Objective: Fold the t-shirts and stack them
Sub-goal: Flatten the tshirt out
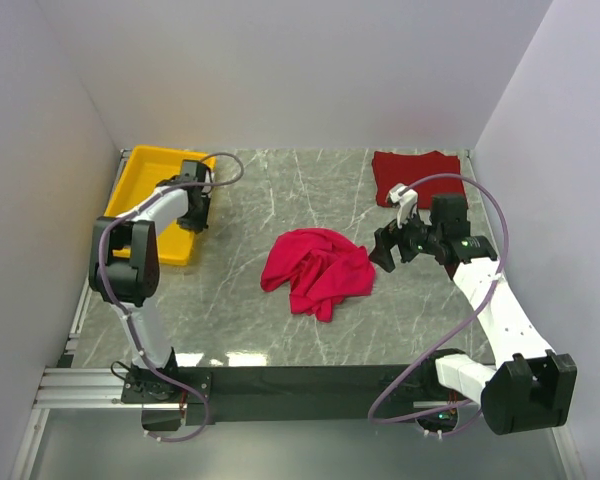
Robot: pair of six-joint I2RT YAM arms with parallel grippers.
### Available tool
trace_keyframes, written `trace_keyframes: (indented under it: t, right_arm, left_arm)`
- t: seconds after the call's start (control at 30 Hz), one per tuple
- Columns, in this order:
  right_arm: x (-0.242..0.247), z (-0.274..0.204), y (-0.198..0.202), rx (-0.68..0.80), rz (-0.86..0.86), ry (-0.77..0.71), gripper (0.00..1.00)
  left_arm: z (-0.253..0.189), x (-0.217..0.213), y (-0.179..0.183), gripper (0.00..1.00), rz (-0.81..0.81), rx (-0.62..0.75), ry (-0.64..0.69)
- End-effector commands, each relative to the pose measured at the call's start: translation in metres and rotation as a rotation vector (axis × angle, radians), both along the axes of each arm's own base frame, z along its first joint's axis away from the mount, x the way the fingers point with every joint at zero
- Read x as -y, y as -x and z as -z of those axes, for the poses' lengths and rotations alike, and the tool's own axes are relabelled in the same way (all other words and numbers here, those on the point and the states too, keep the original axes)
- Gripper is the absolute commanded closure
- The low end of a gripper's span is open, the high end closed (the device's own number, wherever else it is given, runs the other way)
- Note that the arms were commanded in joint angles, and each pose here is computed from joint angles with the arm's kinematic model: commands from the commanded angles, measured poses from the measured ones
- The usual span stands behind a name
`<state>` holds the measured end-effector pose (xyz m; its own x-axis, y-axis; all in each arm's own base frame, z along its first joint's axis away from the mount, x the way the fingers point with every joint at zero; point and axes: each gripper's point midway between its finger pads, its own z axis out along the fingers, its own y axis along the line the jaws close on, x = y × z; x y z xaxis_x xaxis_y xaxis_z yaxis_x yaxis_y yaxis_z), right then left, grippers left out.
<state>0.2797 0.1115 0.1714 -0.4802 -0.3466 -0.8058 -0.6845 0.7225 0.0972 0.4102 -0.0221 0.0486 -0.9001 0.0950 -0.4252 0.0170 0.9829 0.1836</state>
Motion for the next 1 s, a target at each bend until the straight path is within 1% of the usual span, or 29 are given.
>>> trace_keyframes:
  t: [0.0, 0.07, 0.1, 0.17, 0.23, 0.27, 0.33, 0.37, 0.4, 0.43, 0.7, 0.8, 0.97]
  right_arm:
    - [-0.003, -0.018, -0.009, 0.058, -0.020, -0.007, 0.04]
    - [-0.003, -0.019, -0.008, 0.062, -0.020, -0.004, 0.04]
    - [-0.002, -0.019, -0.008, 0.062, -0.017, -0.003, 0.04]
    - [-0.002, -0.018, -0.008, 0.058, -0.016, -0.001, 0.04]
    - [-0.002, -0.017, -0.007, 0.059, -0.015, 0.002, 0.04]
    - [-0.001, -0.017, -0.007, 0.057, -0.012, 0.005, 0.04]
    - [0.000, -0.017, -0.007, 0.061, -0.012, 0.009, 0.04]
    - [0.000, -0.018, -0.008, 0.061, -0.011, 0.011, 0.04]
    - [0.000, -0.018, -0.008, 0.062, -0.010, 0.012, 0.04]
    - [0.001, -0.019, -0.009, 0.063, -0.007, 0.013, 0.04]
    - [0.001, -0.021, -0.013, 0.069, -0.005, 0.019, 0.04]
    - [0.002, -0.022, -0.015, 0.072, -0.007, 0.023, 0.04]
    - [0.001, -0.023, -0.016, 0.074, -0.016, 0.025, 0.04]
  left_arm:
    - [-0.009, -0.021, -0.030, 1.00, 0.177, 0.068, -0.031]
    - [-0.012, -0.029, -0.041, 1.00, 0.160, 0.081, -0.032]
    - [-0.005, -0.036, -0.044, 1.00, 0.145, 0.070, -0.027]
    - [-0.011, -0.039, -0.060, 1.00, 0.134, 0.109, -0.015]
    - [-0.007, -0.046, -0.067, 1.00, 0.116, 0.108, -0.019]
    - [-0.015, -0.048, -0.077, 1.00, 0.109, 0.131, -0.015]
    - [-0.009, -0.050, -0.083, 1.00, 0.100, 0.113, -0.013]
    - [-0.016, -0.050, -0.090, 0.99, 0.094, 0.131, -0.012]
    - [-0.011, -0.051, -0.091, 0.99, 0.090, 0.114, -0.014]
    - [-0.017, -0.052, -0.097, 1.00, 0.078, 0.127, -0.019]
    - [-0.012, -0.071, -0.093, 0.99, -0.021, 0.127, -0.002]
    - [-0.005, -0.077, -0.089, 0.97, -0.046, 0.119, 0.003]
    - [-0.007, -0.081, -0.091, 0.78, -0.064, 0.131, -0.005]
